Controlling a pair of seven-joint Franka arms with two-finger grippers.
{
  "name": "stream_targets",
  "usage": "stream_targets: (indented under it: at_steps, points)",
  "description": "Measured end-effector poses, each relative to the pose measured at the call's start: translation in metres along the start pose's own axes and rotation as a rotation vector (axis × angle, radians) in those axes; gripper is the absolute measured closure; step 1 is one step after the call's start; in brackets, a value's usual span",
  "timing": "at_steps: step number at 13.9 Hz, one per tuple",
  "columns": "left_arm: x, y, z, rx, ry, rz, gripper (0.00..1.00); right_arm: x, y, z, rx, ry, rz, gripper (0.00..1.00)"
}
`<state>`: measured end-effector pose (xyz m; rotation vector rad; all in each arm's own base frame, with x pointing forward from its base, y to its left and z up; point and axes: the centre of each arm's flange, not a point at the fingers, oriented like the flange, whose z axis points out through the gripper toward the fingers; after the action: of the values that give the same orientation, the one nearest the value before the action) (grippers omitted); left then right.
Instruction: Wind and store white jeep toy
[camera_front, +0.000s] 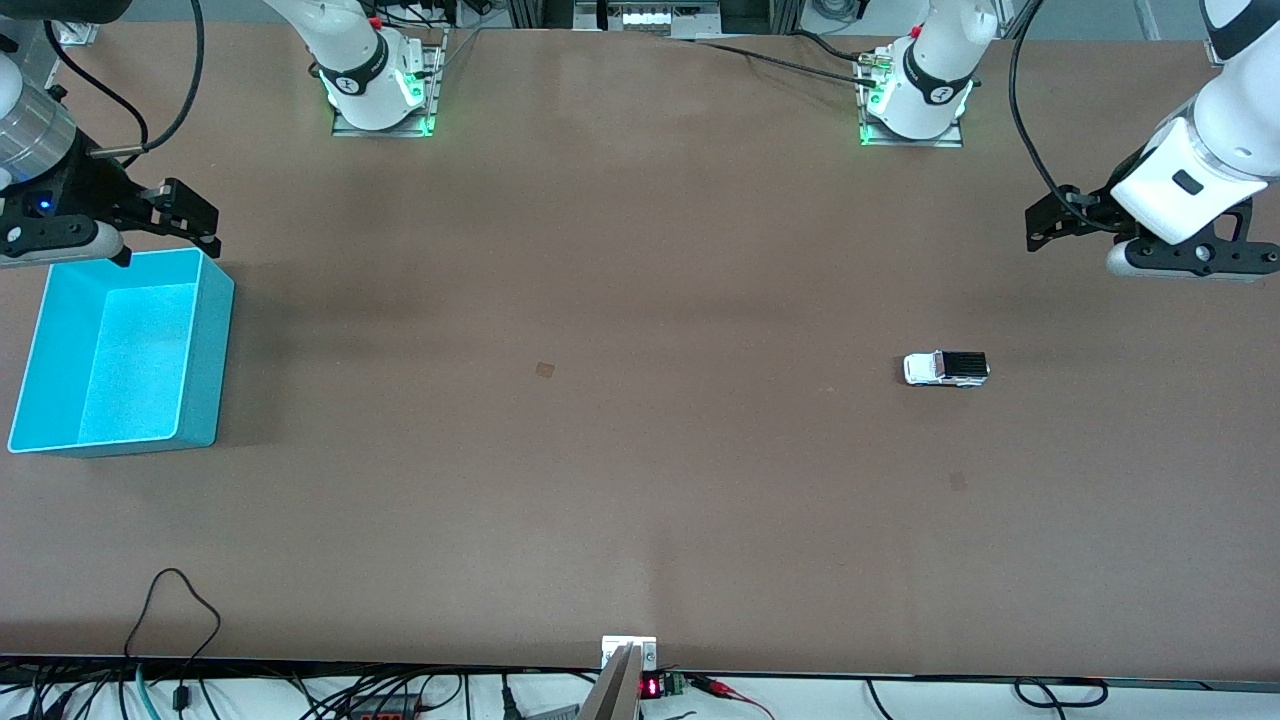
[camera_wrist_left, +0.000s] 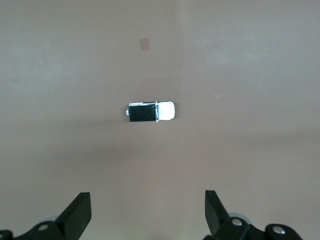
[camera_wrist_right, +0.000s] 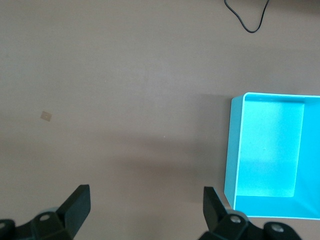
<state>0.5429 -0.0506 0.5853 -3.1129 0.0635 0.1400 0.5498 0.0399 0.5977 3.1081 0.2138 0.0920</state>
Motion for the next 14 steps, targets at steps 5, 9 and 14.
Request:
stream_targets:
  at_steps: [5, 9, 14]
  points:
    - [0.0, 0.0, 0.0, 0.0, 0.0, 0.0, 0.0, 0.0, 0.0, 0.0, 0.0, 0.0, 0.0, 0.0]
    - [0.0, 0.001, 0.001, 0.0, -0.003, 0.002, 0.0, 0.0, 0.0, 0.0, 0.0, 0.0, 0.0, 0.0]
    - [-0.006, 0.001, 0.014, -0.003, -0.101, 0.163, 0.0, 0.0, 0.0, 0.0, 0.0, 0.0, 0.0, 0.0]
